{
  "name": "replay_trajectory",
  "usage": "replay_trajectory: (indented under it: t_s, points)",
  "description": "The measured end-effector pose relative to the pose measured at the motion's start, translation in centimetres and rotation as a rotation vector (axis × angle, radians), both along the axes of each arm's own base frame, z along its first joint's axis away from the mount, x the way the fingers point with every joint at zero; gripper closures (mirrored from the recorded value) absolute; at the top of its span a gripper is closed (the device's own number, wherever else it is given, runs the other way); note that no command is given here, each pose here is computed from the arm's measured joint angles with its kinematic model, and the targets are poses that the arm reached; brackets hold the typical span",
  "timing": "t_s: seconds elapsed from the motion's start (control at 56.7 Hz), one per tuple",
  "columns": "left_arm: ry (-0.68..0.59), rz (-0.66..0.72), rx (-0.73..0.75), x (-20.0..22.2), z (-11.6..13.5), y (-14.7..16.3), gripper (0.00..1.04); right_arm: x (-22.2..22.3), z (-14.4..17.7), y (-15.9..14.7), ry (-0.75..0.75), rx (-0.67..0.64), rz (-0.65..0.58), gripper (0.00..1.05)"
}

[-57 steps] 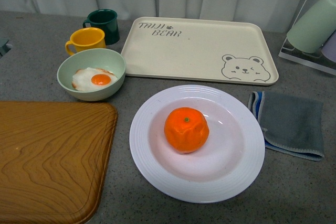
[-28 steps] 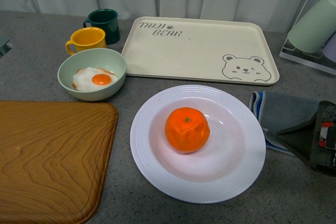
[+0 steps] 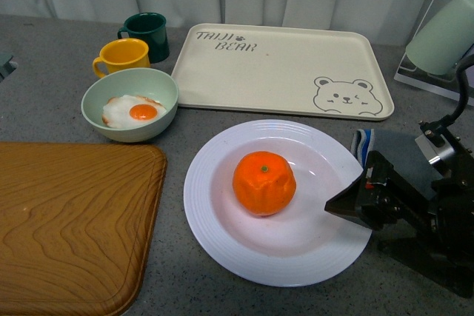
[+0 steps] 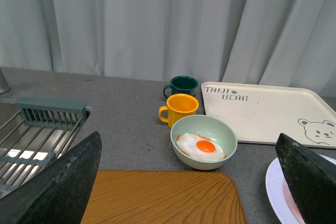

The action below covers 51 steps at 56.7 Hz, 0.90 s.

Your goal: Place orange and plate with both arms

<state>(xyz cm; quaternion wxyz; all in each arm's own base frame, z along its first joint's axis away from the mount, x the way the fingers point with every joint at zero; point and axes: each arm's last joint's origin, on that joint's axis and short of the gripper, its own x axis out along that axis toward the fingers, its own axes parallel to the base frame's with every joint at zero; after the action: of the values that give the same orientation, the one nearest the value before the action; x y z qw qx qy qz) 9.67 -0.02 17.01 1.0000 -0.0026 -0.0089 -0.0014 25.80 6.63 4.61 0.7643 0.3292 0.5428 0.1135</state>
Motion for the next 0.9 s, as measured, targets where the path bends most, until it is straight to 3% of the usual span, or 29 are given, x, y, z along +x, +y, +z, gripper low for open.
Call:
replay_trajectory:
  t_s: [0.212,0.652,0.899]
  points:
    - [0.0,0.0,0.0,0.0,0.0,0.0,0.07,1.8,-0.8,0.9,0.093,0.015,-0.076,0.13]
    - [0.0,0.0,0.0,0.0,0.0,0.0,0.07,3.2,-1.3,1.1,0.271,-0.057,-0.14,0.81]
    - [0.0,0.0,0.0,0.0,0.0,0.0,0.07,3.3,0.2,0.7,0.219,0.02,-0.119,0.92]
